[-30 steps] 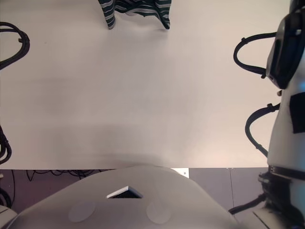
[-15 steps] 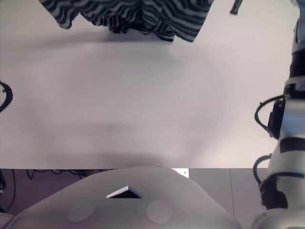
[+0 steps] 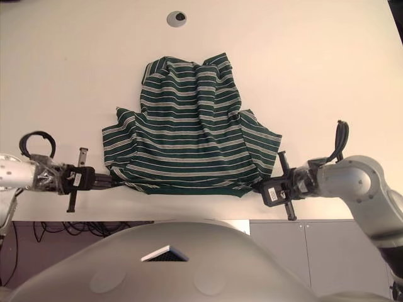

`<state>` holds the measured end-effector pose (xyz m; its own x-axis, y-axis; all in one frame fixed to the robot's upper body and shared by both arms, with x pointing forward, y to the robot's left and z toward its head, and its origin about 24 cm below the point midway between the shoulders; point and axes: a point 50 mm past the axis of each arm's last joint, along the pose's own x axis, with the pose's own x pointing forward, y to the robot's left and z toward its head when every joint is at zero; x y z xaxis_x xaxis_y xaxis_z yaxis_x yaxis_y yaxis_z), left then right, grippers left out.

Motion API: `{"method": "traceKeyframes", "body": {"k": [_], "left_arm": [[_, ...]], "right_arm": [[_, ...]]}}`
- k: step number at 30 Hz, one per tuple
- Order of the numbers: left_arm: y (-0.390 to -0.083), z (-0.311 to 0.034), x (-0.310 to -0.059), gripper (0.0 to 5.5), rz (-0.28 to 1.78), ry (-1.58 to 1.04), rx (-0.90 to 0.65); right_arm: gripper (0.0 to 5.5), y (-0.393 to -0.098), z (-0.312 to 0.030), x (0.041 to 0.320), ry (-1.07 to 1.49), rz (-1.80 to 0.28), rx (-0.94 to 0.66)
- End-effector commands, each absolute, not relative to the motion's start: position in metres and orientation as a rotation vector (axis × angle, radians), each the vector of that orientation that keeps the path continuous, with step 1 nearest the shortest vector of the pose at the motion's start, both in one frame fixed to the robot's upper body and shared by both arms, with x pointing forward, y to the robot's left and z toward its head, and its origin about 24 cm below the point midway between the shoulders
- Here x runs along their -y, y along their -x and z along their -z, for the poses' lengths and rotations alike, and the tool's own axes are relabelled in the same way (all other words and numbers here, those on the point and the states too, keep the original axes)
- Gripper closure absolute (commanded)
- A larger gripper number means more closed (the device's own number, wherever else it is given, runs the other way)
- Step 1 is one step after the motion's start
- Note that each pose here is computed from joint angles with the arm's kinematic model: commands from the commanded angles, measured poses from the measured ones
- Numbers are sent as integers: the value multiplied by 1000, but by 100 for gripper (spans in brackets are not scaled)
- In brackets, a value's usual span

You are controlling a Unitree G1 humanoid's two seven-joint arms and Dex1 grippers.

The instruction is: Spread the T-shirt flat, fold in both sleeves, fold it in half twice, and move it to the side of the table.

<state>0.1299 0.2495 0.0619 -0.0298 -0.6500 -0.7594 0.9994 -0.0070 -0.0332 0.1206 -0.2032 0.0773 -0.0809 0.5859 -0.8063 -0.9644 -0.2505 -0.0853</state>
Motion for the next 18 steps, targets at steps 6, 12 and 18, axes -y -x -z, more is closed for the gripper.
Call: {"method": "traceKeyframes", "body": {"k": [6, 12, 18], "left_arm": [[-86, -27, -244, 487, 1598, -541, -893], [-81, -41, -249, 436, 1600, -392, -802], [-132, -115, -265, 436, 1484, -201, -393]], "right_arm": [[501, -91, -49, 199, 760, -1678, -739], [399, -101, -56, 207, 737, -1618, -697], [399, -122, -106, 229, 502, -1545, -497]]}}
